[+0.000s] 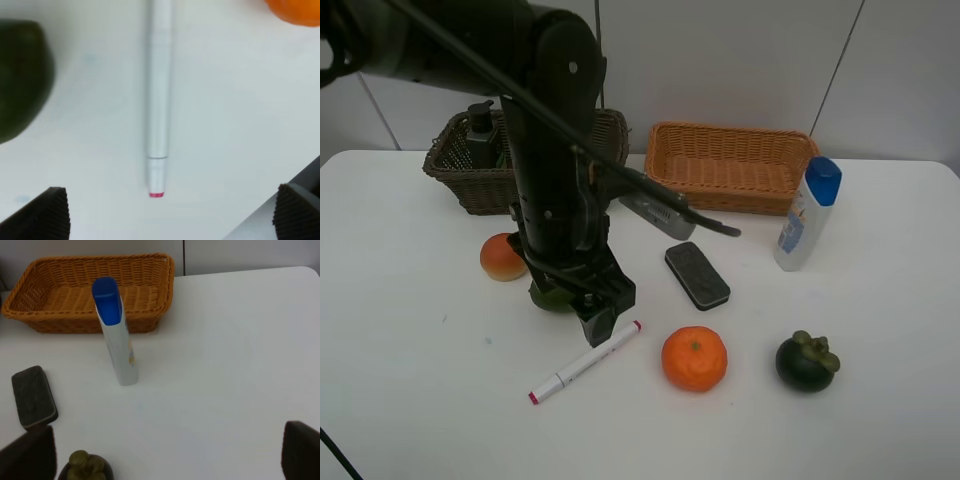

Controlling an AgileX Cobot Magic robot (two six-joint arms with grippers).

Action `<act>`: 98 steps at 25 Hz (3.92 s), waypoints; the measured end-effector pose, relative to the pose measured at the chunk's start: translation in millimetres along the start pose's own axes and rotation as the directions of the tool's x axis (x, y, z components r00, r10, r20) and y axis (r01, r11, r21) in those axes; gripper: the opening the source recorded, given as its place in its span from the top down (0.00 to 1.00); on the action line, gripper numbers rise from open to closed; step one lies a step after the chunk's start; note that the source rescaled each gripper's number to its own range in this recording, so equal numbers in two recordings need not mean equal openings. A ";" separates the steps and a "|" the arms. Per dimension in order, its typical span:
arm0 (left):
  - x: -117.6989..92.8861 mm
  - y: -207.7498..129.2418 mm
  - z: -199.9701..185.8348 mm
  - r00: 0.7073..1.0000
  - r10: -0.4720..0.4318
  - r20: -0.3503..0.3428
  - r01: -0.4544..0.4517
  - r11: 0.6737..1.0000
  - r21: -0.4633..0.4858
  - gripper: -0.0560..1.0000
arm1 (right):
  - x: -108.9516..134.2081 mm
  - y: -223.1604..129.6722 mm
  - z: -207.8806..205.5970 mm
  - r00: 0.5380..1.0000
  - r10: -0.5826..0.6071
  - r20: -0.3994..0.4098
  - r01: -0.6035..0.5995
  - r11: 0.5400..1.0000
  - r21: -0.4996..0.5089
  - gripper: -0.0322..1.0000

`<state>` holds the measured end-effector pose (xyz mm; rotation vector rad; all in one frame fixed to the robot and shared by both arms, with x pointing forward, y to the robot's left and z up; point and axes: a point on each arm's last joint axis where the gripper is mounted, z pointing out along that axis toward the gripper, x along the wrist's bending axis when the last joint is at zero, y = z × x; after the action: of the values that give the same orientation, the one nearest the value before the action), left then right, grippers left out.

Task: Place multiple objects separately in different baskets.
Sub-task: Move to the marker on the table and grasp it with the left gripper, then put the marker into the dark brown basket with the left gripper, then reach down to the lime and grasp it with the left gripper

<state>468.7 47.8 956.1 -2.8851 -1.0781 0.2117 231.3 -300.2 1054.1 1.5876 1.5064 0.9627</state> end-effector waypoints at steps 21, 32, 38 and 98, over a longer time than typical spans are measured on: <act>-2.1 23.0 89.3 1.000 0.026 -0.017 -0.025 1.000 0.011 0.00 | 0.0 0.0 0.0 1.000 0.000 0.000 0.000 1.000 0.000 0.00; -0.2 28.4 90.5 0.996 0.082 -0.035 -0.084 0.996 -0.042 0.00 | 0.0 0.0 0.0 1.000 0.000 0.000 0.000 1.000 0.000 0.00; 1.4 35.5 96.5 0.994 0.095 -0.048 -0.098 0.993 -0.063 0.00 | 0.0 0.0 0.0 1.000 0.000 0.000 0.000 1.000 0.000 0.00; 211.2 33.6 -56.7 0.874 -0.445 -0.196 0.016 0.430 -0.903 0.00 | 0.0 0.0 0.0 1.000 0.000 0.000 0.000 1.000 0.000 0.00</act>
<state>656.5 160.8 985.8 -3.1468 -1.8886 -1.3588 231.3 -300.2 1054.1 1.5876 1.5064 0.9627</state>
